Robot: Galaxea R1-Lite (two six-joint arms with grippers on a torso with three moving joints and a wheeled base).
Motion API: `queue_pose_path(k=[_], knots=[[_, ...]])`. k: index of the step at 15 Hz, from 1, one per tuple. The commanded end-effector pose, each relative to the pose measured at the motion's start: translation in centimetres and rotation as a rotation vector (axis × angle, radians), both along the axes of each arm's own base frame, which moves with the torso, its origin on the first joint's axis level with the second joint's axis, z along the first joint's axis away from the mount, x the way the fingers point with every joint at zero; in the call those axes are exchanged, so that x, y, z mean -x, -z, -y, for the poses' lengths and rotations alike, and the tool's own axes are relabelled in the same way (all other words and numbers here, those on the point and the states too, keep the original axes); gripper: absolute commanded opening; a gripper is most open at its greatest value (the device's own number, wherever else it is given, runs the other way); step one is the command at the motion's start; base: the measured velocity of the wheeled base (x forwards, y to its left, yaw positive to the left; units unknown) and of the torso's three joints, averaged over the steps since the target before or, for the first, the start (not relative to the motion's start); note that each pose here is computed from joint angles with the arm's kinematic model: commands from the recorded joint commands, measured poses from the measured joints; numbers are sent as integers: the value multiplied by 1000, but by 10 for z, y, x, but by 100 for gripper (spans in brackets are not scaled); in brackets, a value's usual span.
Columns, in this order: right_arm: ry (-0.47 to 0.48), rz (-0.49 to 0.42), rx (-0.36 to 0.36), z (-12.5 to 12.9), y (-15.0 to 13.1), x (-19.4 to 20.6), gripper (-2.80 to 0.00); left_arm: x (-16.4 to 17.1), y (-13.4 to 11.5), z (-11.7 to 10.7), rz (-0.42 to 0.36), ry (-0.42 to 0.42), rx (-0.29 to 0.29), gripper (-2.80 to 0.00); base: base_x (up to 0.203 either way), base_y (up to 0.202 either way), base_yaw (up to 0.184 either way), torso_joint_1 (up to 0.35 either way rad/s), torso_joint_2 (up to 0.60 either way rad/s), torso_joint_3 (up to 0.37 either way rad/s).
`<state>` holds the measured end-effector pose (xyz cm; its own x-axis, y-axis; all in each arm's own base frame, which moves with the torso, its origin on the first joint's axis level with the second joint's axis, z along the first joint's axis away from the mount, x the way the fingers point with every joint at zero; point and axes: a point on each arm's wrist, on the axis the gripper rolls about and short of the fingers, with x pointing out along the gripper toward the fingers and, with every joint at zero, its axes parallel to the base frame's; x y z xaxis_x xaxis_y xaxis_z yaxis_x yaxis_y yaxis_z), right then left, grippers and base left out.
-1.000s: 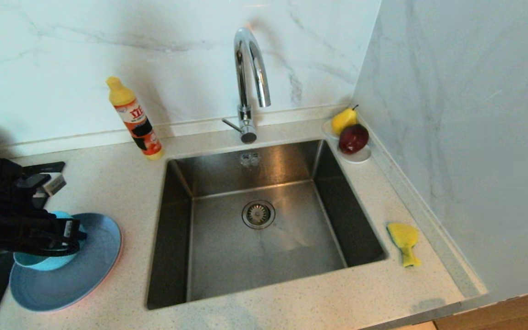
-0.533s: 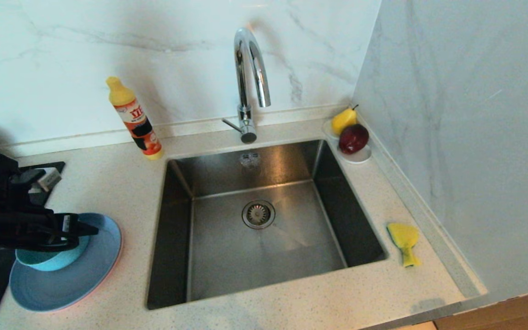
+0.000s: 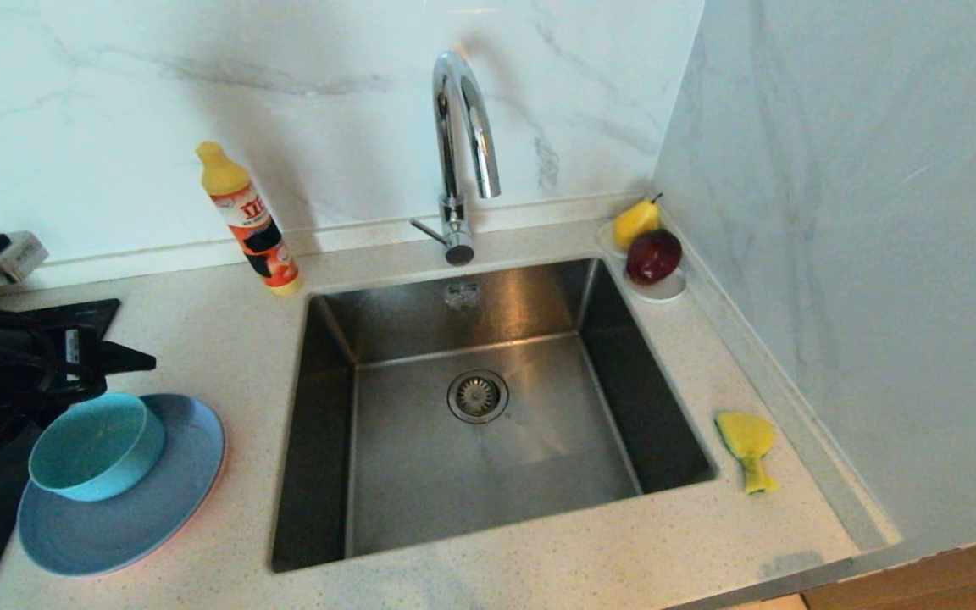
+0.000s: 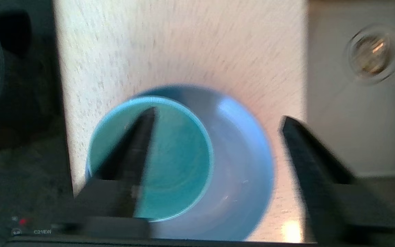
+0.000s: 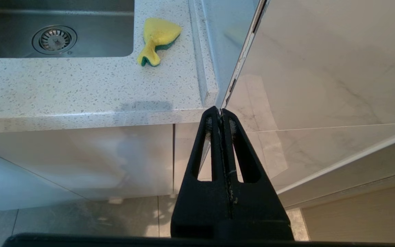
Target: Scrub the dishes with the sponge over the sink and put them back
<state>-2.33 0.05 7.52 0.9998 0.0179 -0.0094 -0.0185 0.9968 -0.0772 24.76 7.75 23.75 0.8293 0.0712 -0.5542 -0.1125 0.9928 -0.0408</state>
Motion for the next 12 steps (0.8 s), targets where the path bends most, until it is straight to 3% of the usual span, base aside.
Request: queue_pose_path(k=[1,7,12], knots=[[-1,-1,1,0,0,0,-280,13,-26,5,99,15,12,-280,0,0,0,0,0,0],[-1,-1,1,0,0,0,-280,49,-63,21,271,80,155,-280,0,0,0,0,0,0],[-1,-1,1,0,0,0,-280,85,-86,37,412,164,115,-280,0,0,0,0,0,0]])
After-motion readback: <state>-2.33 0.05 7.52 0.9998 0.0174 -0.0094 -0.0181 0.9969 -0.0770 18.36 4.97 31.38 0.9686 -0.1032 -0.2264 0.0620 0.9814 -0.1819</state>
